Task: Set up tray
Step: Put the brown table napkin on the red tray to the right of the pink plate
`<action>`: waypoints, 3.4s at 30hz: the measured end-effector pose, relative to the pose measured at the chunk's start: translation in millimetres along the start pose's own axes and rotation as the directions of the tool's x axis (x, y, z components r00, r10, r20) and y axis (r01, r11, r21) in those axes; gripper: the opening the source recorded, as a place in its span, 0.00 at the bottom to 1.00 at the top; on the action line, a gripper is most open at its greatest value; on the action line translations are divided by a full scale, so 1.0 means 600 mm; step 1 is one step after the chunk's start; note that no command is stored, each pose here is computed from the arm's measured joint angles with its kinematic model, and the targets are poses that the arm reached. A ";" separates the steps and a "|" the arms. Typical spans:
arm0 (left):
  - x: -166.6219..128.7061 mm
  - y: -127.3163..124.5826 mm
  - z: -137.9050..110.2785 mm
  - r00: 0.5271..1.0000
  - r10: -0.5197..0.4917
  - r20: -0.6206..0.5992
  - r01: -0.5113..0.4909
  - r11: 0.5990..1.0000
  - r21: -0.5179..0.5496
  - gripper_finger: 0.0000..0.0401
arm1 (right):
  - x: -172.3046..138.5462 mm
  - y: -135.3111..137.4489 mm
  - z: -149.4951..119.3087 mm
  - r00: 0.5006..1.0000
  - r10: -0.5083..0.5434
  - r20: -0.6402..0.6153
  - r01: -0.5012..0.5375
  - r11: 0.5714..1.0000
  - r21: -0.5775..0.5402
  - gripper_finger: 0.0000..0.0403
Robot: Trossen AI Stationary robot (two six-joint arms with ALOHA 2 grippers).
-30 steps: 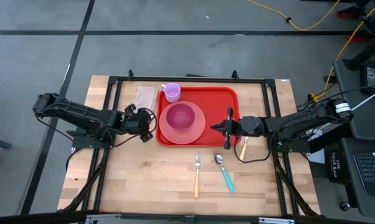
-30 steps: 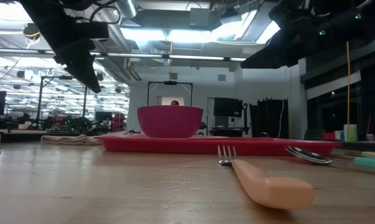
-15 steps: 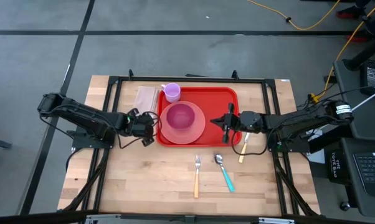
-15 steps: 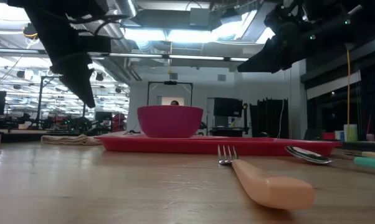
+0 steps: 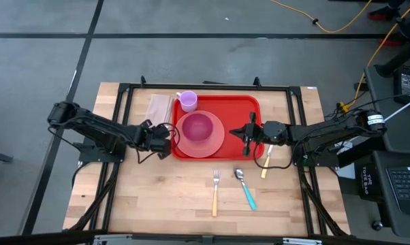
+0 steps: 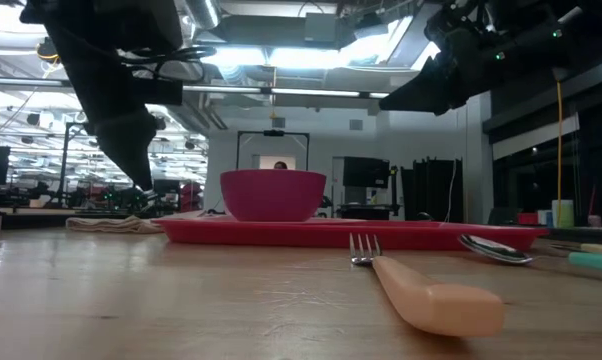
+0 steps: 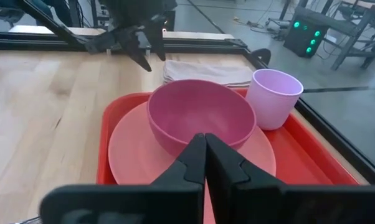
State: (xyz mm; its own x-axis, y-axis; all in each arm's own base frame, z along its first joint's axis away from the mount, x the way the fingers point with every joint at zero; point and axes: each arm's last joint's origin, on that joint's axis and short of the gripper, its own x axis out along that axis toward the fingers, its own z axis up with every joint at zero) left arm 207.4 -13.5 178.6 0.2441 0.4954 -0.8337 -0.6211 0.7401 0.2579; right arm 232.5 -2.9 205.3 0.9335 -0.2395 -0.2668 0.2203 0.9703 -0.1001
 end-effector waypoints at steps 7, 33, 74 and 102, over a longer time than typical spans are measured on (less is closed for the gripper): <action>0.014 0.002 0.003 0.999 0.037 -0.024 -0.040 0.994 -0.104 0.45 | 0.000 0.000 0.000 1.000 0.000 0.000 0.000 1.000 0.001 0.02; 0.085 -0.014 -0.003 0.976 0.168 -0.139 -0.177 0.983 -0.056 0.45 | 0.003 -0.019 0.002 0.995 -0.101 0.008 0.101 0.994 0.045 0.02; 0.093 -0.019 0.000 0.980 0.146 -0.134 -0.146 0.989 0.008 0.45 | 0.003 -0.019 0.001 0.995 -0.102 0.007 0.101 0.993 0.064 0.02; 0.093 -0.017 0.001 0.978 0.182 -0.106 -0.187 0.982 -0.036 0.45 | 0.003 -0.019 0.001 0.995 -0.102 0.005 0.101 0.993 0.064 0.02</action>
State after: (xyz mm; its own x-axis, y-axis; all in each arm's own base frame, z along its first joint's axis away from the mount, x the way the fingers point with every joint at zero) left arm 227.8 6.7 129.6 0.0466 0.5711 -0.8195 -0.6821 0.6176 0.3916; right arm 232.0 -14.6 206.6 0.9077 -0.3369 -0.2502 0.3314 0.9412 -0.0653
